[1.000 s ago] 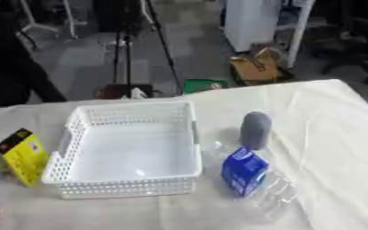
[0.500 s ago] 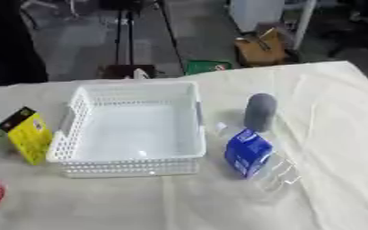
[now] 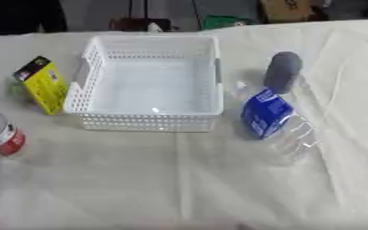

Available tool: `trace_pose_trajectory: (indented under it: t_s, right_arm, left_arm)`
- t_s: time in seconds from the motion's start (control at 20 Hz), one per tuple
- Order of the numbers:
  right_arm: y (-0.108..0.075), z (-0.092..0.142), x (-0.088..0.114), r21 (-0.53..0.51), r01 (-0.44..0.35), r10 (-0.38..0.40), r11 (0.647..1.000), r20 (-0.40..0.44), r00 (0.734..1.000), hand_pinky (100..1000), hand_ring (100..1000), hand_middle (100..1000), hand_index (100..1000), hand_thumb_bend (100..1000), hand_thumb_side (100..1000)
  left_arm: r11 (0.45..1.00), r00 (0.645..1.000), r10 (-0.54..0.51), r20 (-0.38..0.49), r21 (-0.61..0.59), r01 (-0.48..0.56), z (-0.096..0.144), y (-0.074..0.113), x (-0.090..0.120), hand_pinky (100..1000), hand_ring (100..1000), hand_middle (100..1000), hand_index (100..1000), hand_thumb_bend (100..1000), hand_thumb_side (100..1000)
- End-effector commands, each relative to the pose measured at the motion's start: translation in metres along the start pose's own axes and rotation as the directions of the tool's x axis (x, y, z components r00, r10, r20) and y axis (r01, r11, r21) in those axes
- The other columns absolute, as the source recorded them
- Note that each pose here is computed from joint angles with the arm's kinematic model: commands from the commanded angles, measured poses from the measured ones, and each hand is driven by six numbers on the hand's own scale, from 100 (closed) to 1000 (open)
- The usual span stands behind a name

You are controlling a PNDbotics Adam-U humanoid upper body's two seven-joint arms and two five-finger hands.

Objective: Pick up objects on the table and place them in the box.

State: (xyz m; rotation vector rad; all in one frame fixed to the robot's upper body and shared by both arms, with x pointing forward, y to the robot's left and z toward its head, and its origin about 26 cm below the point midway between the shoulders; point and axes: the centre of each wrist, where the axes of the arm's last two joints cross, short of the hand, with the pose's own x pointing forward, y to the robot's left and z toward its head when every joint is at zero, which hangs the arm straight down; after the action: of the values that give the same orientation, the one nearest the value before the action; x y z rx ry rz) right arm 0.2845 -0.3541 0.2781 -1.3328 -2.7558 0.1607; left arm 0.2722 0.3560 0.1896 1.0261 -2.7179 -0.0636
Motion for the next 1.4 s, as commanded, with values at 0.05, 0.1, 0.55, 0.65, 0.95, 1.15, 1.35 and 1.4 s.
trace_pose_trajectory:
  t_s: [0.05, 0.1, 0.55, 0.65, 0.95, 1.15, 1.35, 1.4]
  right_arm:
    - [-0.01, -0.013, 0.001, 0.034, -0.046, 0.044, 0.998, 0.051, 0.998, 839, 907, 841, 940, 100, 1000]
    - [-0.01, -0.013, 0.001, 0.051, -0.056, 0.053, 0.997, 0.051, 0.997, 842, 915, 846, 942, 100, 1000]
    - [-0.016, -0.018, 0.0, 0.187, -0.131, 0.126, 0.973, 0.041, 0.991, 844, 920, 845, 941, 100, 1000]
    - [-0.017, -0.019, 0.0, 0.227, -0.151, 0.148, 0.962, 0.031, 0.988, 848, 922, 847, 946, 100, 1000]
    - [-0.019, -0.022, 0.0, 0.353, -0.218, 0.228, 0.91, 0.013, 0.974, 856, 926, 860, 971, 135, 1000]
    - [-0.018, -0.028, 0.002, 0.4, -0.257, 0.271, 0.88, 0.022, 0.962, 862, 931, 865, 973, 158, 1000]
    - [-0.016, -0.032, 0.003, 0.423, -0.305, 0.316, 0.853, 0.045, 0.948, 865, 932, 868, 972, 150, 1000]
    - [-0.016, -0.032, 0.004, 0.423, -0.314, 0.325, 0.85, 0.049, 0.945, 864, 931, 874, 971, 122, 1000]
  left_arm:
    - [0.999, 0.999, -0.035, 0.028, -0.036, 0.036, -0.008, 0.009, 0.001, 968, 1000, 1000, 1000, 100, 812]
    - [0.998, 0.999, -0.041, 0.024, -0.045, 0.042, -0.007, 0.01, 0.001, 970, 1000, 1000, 1000, 100, 808]
    - [0.994, 0.997, -0.077, 0.002, -0.076, 0.077, -0.003, 0.016, 0.0, 959, 1000, 1000, 1000, 100, 782]
    - [0.994, 0.997, -0.08, -0.001, -0.076, 0.08, -0.002, 0.016, 0.0, 960, 1000, 1000, 1000, 100, 782]
    - [0.993, 0.996, -0.088, -0.013, -0.075, 0.087, -0.001, 0.016, -0.001, 954, 1000, 1000, 1000, 100, 778]
    - [0.995, 0.997, -0.076, -0.017, -0.066, 0.074, -0.001, 0.013, 0.0, 955, 1000, 1000, 1000, 100, 774]
    - [0.996, 0.998, -0.066, -0.02, -0.061, 0.065, -0.001, 0.012, 0.0, 954, 1000, 1000, 1000, 100, 773]
    - [0.996, 0.998, -0.064, -0.022, -0.06, 0.063, -0.001, 0.012, 0.0, 953, 1000, 1000, 1000, 100, 772]
